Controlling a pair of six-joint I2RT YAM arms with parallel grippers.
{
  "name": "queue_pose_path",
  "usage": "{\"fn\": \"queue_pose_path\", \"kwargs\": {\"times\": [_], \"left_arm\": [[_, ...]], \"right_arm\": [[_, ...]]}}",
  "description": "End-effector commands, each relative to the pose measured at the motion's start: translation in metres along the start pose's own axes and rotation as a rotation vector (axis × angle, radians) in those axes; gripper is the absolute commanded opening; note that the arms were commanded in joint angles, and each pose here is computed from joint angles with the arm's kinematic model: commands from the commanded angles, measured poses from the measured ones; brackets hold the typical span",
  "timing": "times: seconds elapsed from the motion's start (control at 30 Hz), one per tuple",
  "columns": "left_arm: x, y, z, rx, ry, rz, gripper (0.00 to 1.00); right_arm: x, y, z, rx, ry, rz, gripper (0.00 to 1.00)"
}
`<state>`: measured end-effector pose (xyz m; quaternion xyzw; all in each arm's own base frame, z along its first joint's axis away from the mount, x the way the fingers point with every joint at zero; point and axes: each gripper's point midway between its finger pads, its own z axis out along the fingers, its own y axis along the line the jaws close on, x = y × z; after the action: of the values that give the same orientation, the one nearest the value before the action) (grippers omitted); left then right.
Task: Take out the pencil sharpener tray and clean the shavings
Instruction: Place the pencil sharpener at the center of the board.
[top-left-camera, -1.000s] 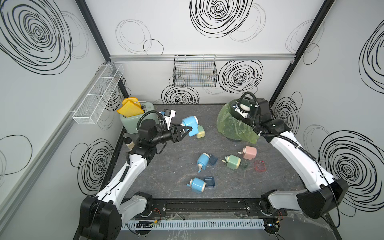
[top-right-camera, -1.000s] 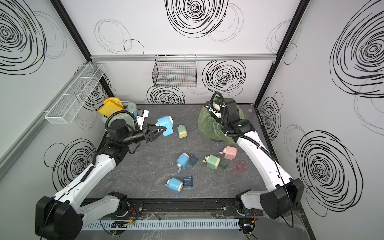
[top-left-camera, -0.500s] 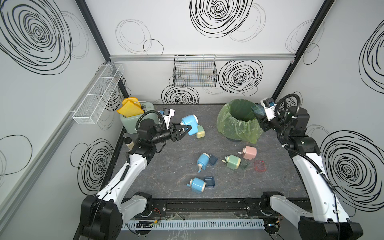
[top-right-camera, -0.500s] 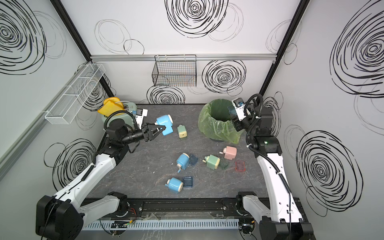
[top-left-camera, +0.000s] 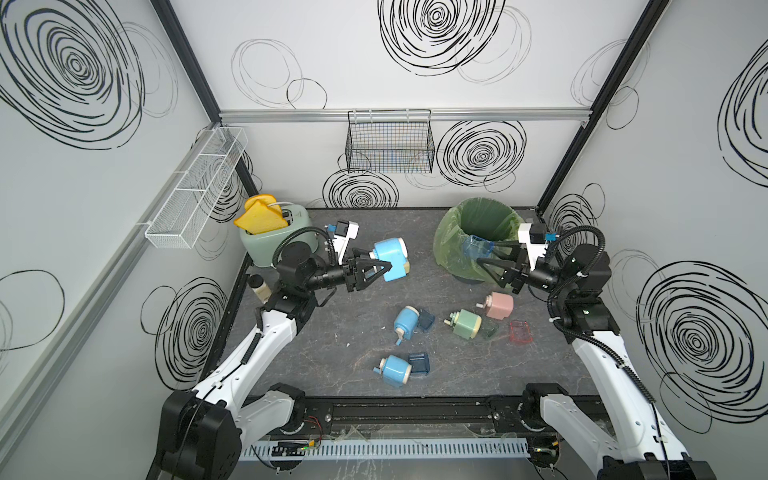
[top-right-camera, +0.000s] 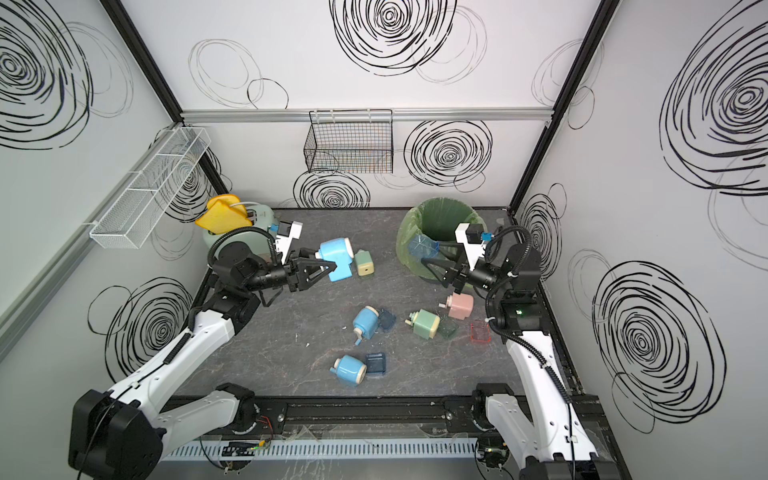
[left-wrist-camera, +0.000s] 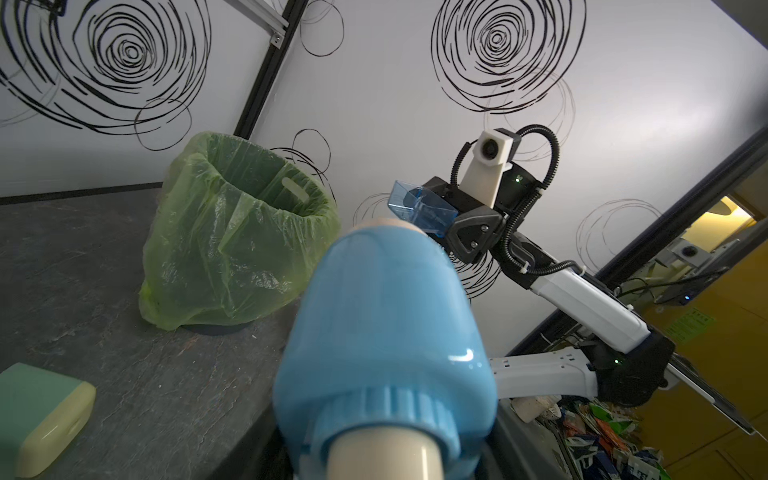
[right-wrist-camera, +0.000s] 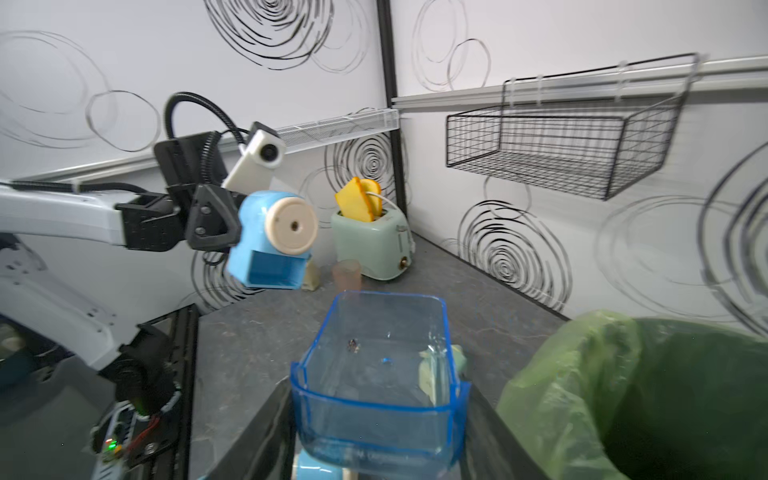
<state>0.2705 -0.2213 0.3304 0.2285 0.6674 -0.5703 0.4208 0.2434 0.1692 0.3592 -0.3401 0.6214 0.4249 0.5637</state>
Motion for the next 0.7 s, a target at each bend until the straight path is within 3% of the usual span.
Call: {"fn": "queue_pose_path", "kwargs": {"times": [0.0, 0.17, 0.37, 0.53, 0.67], "left_arm": [[-0.003, 0.018, -0.011, -0.166, -0.027, 0.048, 0.37], [0.037, 0.061, -0.037, -0.453, -0.048, -0.027, 0.36], [0.067, 0.078, -0.071, -0.71, -0.186, -0.025, 0.38], [0.092, 0.097, -0.075, -0.802, -0.247, -0.03, 0.38], [0.105, 0.103, -0.074, -0.793, -0.307, 0.003, 0.39]], "right_arm": [[-0.001, 0.052, 0.007, -0.222, -0.005, -0.04, 0.43], [0.026, 0.077, 0.028, -0.303, 0.027, -0.026, 0.44], [0.067, 0.075, 0.055, -0.313, 0.095, 0.044, 0.44], [0.101, 0.071, 0.086, -0.29, 0.141, 0.052, 0.44], [0.132, 0.063, 0.114, -0.26, 0.204, 0.052, 0.44]]}}
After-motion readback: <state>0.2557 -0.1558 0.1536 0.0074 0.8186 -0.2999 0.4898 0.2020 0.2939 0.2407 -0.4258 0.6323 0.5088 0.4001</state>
